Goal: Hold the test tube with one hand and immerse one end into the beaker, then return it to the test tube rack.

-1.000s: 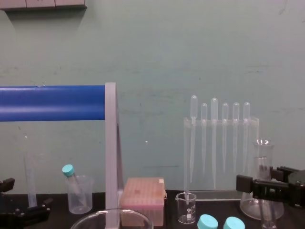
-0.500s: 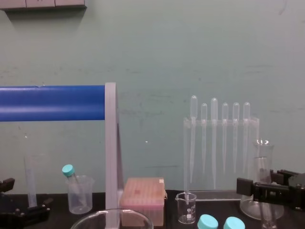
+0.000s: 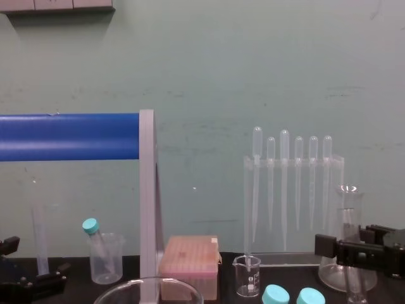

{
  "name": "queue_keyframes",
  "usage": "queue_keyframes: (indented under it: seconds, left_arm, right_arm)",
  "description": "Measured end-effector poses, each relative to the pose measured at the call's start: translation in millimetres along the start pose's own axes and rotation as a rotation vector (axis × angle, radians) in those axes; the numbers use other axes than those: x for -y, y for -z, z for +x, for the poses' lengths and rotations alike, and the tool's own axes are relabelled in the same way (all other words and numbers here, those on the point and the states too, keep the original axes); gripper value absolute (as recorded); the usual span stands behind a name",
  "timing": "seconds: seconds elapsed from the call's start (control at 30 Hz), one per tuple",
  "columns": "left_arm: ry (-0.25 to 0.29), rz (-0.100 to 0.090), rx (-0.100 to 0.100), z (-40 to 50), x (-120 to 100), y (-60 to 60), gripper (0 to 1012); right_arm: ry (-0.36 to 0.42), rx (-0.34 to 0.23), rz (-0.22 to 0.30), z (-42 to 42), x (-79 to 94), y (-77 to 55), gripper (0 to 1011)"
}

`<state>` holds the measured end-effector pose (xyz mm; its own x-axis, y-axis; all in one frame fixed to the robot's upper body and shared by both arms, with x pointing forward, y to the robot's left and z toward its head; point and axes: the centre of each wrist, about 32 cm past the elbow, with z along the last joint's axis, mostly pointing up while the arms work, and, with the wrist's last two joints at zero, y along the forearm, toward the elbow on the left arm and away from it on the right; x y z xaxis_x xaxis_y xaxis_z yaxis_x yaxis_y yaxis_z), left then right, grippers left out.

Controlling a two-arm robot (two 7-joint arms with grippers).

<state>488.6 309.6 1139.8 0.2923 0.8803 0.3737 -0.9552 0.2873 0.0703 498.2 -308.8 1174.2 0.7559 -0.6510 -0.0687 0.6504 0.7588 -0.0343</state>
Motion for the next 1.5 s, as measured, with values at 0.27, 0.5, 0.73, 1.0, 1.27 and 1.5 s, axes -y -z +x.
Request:
queue_keyframes:
  seconds: [0.27, 0.5, 0.73, 1.0, 1.27, 1.5]
  left_arm:
    - [0.000, 0.000, 0.000, 0.0, 0.0, 0.0, 1000]
    - [0.000, 0.000, 0.000, 0.0, 0.0, 0.0, 1000]
    - [0.000, 0.000, 0.000, 0.0, 0.0, 0.0, 1000]
    - [0.000, 0.000, 0.000, 0.0, 0.0, 0.0, 1000]
    - [0.000, 0.000, 0.000, 0.0, 0.0, 0.0, 1000]
    - [0.000, 0.000, 0.000, 0.0, 0.0, 0.0, 1000]
  right_arm:
    - [0.000, 0.000, 0.001, 0.0, 0.0, -0.1, 715]
    - [0.000, 0.001, 0.001, 0.0, 0.0, -0.1, 492]
    - [-0.001, 0.001, 0.001, 0.0, -0.1, -0.1, 255]
    - [-0.001, 0.001, 0.002, 0.0, -0.1, -0.2, 226]
    - [-0.001, 0.001, 0.001, 0.0, 0.0, -0.2, 226]
    - [-0.020, -0.034, 0.035, 2.5, 0.7, -4.1, 226]
